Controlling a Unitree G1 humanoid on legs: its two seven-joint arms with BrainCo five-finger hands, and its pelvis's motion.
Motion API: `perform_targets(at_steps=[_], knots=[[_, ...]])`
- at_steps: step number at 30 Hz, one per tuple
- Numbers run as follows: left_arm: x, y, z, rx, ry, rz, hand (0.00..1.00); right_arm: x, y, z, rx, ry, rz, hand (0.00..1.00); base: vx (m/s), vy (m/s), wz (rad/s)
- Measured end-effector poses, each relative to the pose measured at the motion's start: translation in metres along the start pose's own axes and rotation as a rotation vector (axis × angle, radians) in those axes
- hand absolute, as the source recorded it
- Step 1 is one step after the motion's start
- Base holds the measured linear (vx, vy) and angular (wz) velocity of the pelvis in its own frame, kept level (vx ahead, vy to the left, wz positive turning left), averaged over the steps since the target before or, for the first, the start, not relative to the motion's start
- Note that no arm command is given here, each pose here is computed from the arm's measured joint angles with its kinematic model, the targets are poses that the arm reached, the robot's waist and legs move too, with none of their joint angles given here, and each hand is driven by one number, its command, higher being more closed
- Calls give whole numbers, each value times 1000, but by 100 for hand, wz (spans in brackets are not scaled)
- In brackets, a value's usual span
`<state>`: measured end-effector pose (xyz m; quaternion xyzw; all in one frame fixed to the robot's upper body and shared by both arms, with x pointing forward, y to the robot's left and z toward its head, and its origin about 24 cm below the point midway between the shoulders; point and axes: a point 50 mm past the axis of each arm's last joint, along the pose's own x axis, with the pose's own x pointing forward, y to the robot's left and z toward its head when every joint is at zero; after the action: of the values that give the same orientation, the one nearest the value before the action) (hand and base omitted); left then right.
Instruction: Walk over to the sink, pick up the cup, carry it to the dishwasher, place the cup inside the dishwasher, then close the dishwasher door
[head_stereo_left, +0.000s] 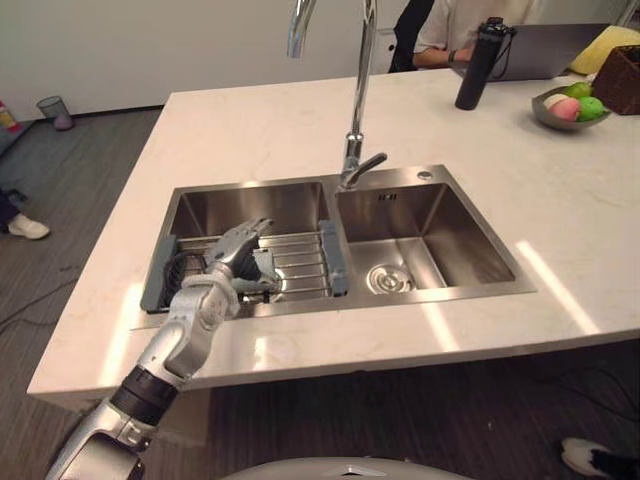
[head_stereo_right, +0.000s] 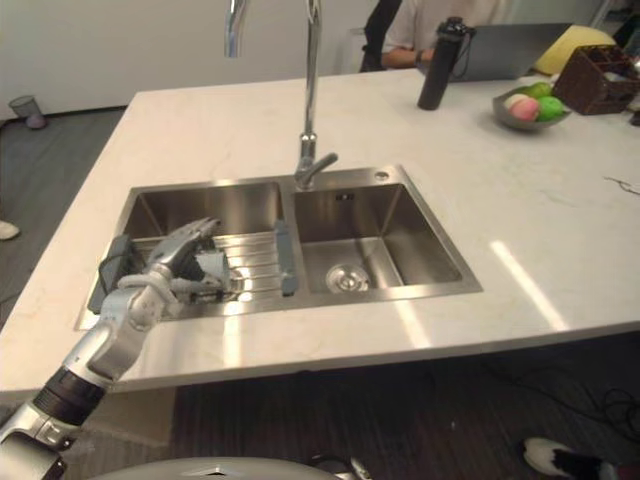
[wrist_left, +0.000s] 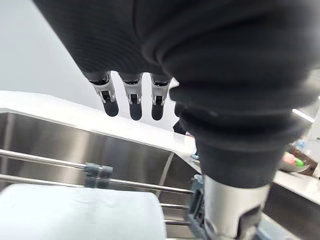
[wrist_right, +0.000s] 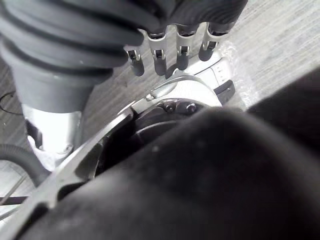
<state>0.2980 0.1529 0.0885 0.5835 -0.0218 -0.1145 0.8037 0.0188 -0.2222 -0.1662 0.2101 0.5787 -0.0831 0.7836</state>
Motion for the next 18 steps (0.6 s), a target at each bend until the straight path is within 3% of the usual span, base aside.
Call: perform_targets(at_steps=[9,18], knots=[[10,19,-23,48,93,1,0,0,3,0,-26,-6,10,0,9,4,-2],[12,17,-26,47,109,-85,0,0,2,2,-44,0,12,0,-5,0,0]])
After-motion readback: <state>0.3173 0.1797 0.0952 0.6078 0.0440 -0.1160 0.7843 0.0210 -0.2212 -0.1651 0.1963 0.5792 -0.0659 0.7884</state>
